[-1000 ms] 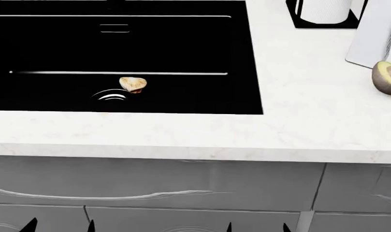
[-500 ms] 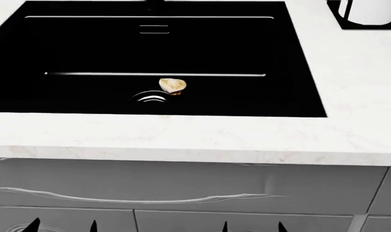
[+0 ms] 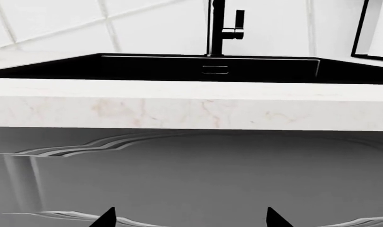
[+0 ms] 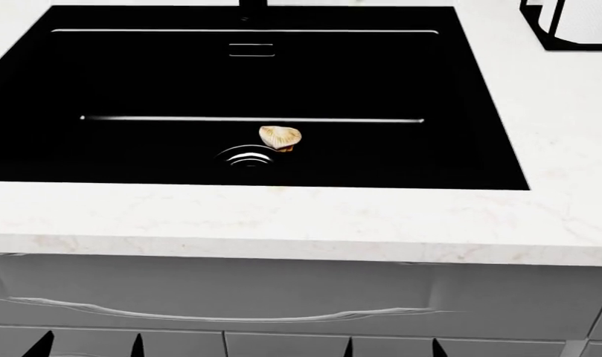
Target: Turn on the sink faucet.
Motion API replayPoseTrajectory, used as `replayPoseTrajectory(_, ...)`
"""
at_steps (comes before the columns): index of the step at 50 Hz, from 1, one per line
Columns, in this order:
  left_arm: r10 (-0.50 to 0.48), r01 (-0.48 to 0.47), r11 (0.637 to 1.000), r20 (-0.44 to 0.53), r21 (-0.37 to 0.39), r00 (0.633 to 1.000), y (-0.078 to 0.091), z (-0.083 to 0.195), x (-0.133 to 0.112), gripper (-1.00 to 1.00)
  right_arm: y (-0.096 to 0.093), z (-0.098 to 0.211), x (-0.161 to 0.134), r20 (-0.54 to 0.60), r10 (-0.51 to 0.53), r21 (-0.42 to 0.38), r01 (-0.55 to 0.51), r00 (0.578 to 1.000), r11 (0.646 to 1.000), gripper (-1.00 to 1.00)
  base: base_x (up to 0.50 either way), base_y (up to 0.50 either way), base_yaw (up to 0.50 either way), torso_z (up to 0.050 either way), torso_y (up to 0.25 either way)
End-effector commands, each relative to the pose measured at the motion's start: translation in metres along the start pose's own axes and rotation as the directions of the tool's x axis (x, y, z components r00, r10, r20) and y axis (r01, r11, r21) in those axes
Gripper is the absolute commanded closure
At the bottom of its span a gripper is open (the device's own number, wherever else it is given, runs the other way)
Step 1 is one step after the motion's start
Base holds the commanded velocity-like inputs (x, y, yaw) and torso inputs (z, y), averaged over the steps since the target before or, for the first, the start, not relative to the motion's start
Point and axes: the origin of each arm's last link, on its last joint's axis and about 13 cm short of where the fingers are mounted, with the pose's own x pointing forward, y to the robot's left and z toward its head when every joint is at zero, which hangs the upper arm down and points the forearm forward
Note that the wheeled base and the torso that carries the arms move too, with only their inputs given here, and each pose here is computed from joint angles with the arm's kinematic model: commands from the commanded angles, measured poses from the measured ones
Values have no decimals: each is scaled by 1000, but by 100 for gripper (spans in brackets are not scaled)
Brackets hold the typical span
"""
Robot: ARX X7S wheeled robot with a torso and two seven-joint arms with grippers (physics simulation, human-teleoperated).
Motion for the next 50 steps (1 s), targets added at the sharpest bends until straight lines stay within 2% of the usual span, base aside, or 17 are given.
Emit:
replayPoseTrajectory(1,-2,3,1000,53,-13,999,0,3,-1,-100,0,1,1,10,0,-4,0,1000,1000,-100,0,0,0,50,0)
replayPoseTrajectory(19,-7,6,1000,51,6,999,0,1,-1,-100,1,1,3,6,6,-12,-6,1000,1000,-100,0,0,0,50,0)
replayPoseTrajectory(25,2,-2,1000,52,-6,999,0,3,0,-100,2,2,4,3,15,-29,-15,1000,999,-100,0,0,0,50,0)
replayPoseTrajectory(39,18,-17,1000,34,-2,999,3,1,-2,-100,0,3,7,9,-1,-6,1,1000,1000,-100,0,0,0,50,0)
replayPoseTrajectory(40,18,-17,1000,38,-26,999,2,2,-2,-100,0,3,7,10,-1,-6,1,1000,1000,-100,0,0,0,0,0)
replayPoseTrajectory(41,24,-24,1000,40,-9,999,3,2,-2,-100,1,3,7,9,2,-7,-1,1000,1000,-100,0,0,0,0,0)
replayPoseTrajectory(42,42,-41,999,45,-27,998,4,3,-2,-100,1,4,7,10,2,-7,-2,1000,1000,-100,0,0,0,0,0)
replayPoseTrajectory(43,41,-40,999,41,-20,998,4,4,-1,-100,1,4,7,11,1,-6,-1,1000,1000,-100,0,0,0,0,0)
replayPoseTrajectory(44,32,-33,999,24,38,999,1,1,-1,-100,0,4,7,12,0,-4,0,1000,1000,-100,0,0,0,0,0)
replayPoseTrajectory(45,31,-32,999,23,34,999,0,2,0,-100,1,4,7,11,0,-4,1,1000,1000,-100,0,0,0,0,0)
replayPoseTrajectory(46,44,-43,999,41,-29,998,4,5,-2,-100,1,5,6,12,0,-5,0,1000,1000,-100,0,0,0,0,0)
replayPoseTrajectory(47,43,-42,998,40,-39,998,3,5,-1,-100,1,6,6,13,-2,-5,2,1000,1000,-100,0,0,0,0,0)
replayPoseTrajectory(48,16,-15,1000,33,-22,999,3,4,-4,-100,1,9,6,15,-5,0,5,1000,1000,-100,0,0,0,0,0)
replayPoseTrajectory(49,10,-9,1000,29,-22,1000,3,6,-4,-100,2,21,5,49,-19,93,14,999,996,-100,0,0,0,0,0)
replayPoseTrajectory(50,2,-2,1000,16,-27,1000,0,8,-1,-100,3,25,6,41,-16,-90,19,999,996,-100,0,0,0,0,0)
